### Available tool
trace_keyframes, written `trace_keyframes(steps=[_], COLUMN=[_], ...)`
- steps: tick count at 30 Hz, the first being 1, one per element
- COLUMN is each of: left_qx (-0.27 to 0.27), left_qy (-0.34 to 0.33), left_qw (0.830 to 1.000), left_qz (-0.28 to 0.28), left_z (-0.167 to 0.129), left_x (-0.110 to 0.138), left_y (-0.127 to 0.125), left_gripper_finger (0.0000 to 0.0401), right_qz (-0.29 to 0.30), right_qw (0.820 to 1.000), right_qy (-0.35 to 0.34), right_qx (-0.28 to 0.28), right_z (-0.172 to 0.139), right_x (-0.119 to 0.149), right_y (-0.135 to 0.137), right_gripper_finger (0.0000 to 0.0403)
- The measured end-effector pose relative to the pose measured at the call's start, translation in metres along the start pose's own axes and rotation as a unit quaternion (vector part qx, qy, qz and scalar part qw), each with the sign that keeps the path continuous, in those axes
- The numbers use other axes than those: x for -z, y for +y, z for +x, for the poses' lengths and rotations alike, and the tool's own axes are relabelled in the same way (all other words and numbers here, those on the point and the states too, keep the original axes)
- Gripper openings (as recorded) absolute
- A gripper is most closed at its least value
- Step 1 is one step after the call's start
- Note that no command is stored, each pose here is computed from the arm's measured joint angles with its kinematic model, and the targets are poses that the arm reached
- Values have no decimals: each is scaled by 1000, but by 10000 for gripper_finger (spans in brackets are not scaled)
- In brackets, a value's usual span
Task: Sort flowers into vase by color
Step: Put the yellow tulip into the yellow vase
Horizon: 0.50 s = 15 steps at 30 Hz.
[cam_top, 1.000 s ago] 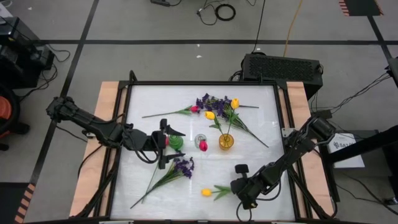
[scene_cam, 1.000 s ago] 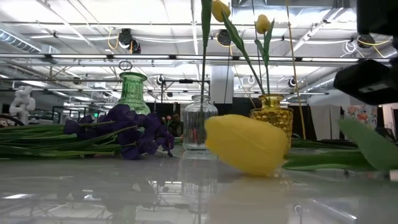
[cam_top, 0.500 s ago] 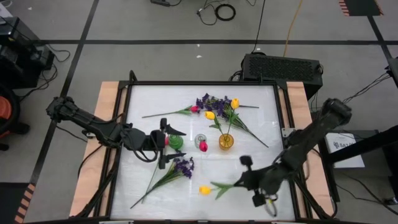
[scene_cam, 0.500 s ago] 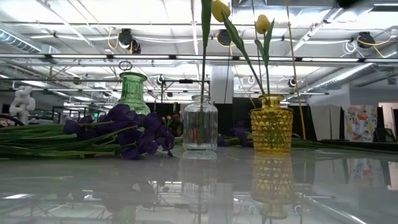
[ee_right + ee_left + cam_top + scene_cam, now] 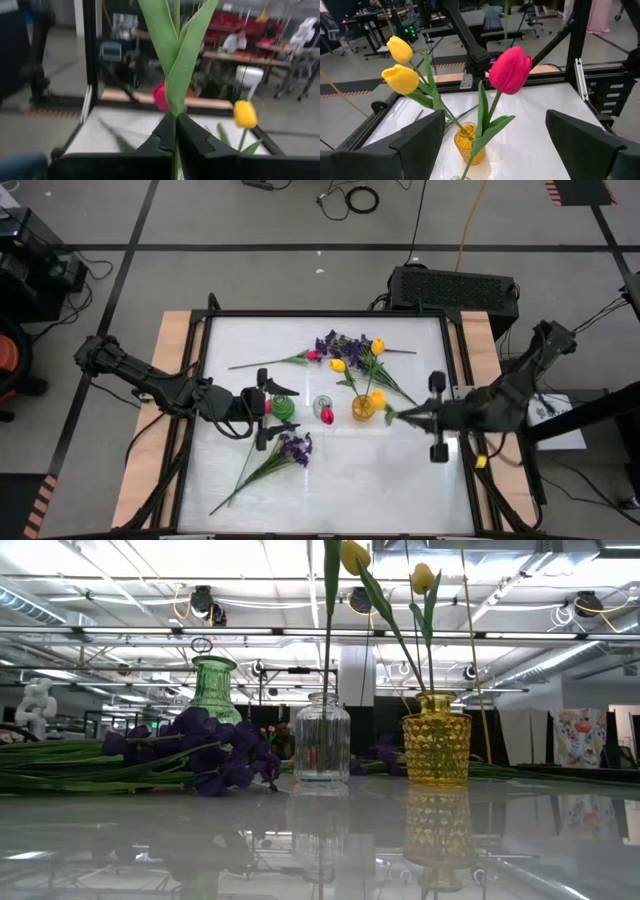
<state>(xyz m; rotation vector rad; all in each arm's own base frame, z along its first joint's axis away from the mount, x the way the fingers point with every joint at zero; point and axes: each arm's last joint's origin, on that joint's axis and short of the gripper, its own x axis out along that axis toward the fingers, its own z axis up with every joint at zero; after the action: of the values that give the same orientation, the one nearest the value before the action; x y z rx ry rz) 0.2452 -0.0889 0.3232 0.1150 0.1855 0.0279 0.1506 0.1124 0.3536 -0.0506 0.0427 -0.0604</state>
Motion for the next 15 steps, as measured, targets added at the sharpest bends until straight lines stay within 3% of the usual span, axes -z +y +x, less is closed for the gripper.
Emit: trace_keyframes(steps=[4, 9, 15], left_qx=[0, 0, -1], left_qy=[-7, -9, -9], left_qw=[1000, 1000, 1000], left_qz=[-3, -3, -3], left_z=[0, 0, 0], left_x=[-1, -2, -2], left_y=[0, 0, 0], left_gripper_finger=[352, 352, 352], right_qz=[36, 83, 110], right_qw=[996, 980, 962], right_qy=[-76, -175, -239], right_qx=[14, 41, 76], right_z=[-13, -19, -15], right_x=[18, 58, 96], right_y=[-18, -30, -40], right_gripper_finger=[0, 0, 0])
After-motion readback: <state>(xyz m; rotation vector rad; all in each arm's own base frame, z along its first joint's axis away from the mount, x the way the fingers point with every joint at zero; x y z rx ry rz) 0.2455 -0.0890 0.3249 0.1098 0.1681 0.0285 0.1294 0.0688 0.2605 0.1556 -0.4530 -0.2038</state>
